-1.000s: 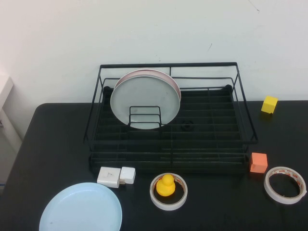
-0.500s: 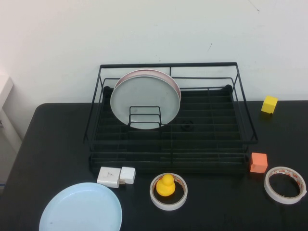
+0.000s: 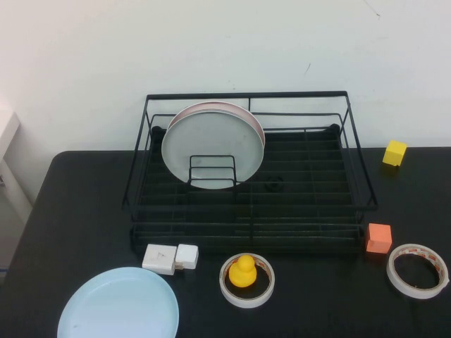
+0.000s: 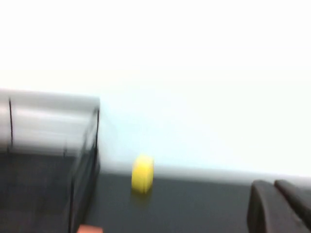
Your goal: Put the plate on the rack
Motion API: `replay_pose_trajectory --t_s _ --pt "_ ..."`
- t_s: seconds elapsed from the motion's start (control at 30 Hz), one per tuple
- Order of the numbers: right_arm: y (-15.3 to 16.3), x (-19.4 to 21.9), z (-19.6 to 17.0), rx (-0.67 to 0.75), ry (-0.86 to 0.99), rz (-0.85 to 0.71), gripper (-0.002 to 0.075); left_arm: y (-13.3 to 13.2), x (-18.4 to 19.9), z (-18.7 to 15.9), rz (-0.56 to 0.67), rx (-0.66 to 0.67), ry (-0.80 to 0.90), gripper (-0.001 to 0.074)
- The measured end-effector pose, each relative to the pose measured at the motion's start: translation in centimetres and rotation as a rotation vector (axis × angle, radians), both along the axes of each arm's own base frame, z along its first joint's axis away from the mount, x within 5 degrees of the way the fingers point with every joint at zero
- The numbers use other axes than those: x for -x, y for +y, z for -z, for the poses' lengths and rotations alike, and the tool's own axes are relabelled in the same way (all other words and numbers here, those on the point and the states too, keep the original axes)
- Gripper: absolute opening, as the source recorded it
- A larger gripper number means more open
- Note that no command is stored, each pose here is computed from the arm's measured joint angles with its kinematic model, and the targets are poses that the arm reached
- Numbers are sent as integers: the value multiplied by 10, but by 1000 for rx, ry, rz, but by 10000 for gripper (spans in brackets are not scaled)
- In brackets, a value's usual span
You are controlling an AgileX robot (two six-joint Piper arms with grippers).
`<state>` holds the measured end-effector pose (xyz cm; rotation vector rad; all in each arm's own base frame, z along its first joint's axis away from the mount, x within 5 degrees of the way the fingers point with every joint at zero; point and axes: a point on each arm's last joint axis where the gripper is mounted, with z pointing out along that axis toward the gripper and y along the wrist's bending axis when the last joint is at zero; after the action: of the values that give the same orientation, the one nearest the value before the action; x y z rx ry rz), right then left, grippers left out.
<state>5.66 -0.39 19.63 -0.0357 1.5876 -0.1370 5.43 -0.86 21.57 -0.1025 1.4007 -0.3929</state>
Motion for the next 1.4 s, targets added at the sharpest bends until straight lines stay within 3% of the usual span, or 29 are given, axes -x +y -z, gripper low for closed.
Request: replay_pose_trajectory --t_s 0.3,0.63,0.87,1.0,1.27,1.4 --pt "3 8 -38 33 -429 -28 -2 7 16 -39 -45 95 -460 -1" --pt "3 10 -42 24 -483 -27 -2 10 27 -51 -18 212 -623 -1" --pt "3 9 -41 13 -466 -26 -2 11 27 -51 -30 201 -635 -1" --pt "2 5 -36 -75 -340 -30 -2 9 21 -53 -32 160 -505 -1" --pt "1 18 -82 -138 -154 -7 -2 5 31 -110 -82 -245 -287 -1" --pt "0 13 -103 -141 -2 6 -2 1 15 -113 -53 -304 -148 -1"
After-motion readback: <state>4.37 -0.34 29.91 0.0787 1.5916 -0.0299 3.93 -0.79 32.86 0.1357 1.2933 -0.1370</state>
